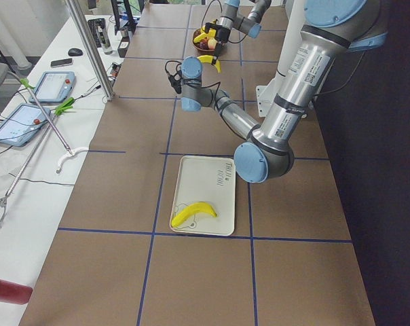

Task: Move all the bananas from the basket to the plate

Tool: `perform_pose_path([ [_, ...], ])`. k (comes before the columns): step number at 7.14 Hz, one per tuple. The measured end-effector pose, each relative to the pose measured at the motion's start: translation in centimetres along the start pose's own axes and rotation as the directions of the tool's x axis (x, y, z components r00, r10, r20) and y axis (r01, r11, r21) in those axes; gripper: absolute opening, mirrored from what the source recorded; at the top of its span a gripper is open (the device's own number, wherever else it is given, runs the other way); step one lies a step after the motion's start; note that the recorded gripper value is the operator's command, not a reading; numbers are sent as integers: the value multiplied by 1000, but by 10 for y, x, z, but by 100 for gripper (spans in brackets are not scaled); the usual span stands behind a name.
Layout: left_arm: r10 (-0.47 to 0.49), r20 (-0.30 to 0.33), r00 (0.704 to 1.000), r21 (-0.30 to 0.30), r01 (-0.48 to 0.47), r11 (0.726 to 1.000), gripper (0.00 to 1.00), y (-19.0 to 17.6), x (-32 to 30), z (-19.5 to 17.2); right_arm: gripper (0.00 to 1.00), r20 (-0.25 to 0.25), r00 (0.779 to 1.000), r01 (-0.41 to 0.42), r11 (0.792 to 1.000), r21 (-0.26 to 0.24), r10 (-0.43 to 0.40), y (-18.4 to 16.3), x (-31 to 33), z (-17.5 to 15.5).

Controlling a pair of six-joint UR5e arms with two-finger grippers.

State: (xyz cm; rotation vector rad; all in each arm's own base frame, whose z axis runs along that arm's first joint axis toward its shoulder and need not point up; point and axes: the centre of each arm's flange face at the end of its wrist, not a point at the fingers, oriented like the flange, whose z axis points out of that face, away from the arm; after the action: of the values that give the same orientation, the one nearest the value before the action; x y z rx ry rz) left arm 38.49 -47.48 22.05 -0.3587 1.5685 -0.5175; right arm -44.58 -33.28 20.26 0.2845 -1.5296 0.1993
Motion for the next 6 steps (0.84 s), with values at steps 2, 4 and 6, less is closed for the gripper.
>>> perform_pose_path([
  [2, -7, 1, 1000, 5, 7, 1000, 100, 34, 14, 39, 0, 23, 1000, -3, 1000, 2, 3, 21, -17, 17],
  [4, -14, 9, 1000, 9, 14, 1000, 100, 54, 18, 62, 1, 36, 999, -4, 1000, -3, 4, 34, -27, 23],
  [6, -14, 15, 1000, -3, 14, 1000, 100, 64, 17, 70, 1, 39, 999, -4, 1000, 2, 4, 39, -29, 25],
])
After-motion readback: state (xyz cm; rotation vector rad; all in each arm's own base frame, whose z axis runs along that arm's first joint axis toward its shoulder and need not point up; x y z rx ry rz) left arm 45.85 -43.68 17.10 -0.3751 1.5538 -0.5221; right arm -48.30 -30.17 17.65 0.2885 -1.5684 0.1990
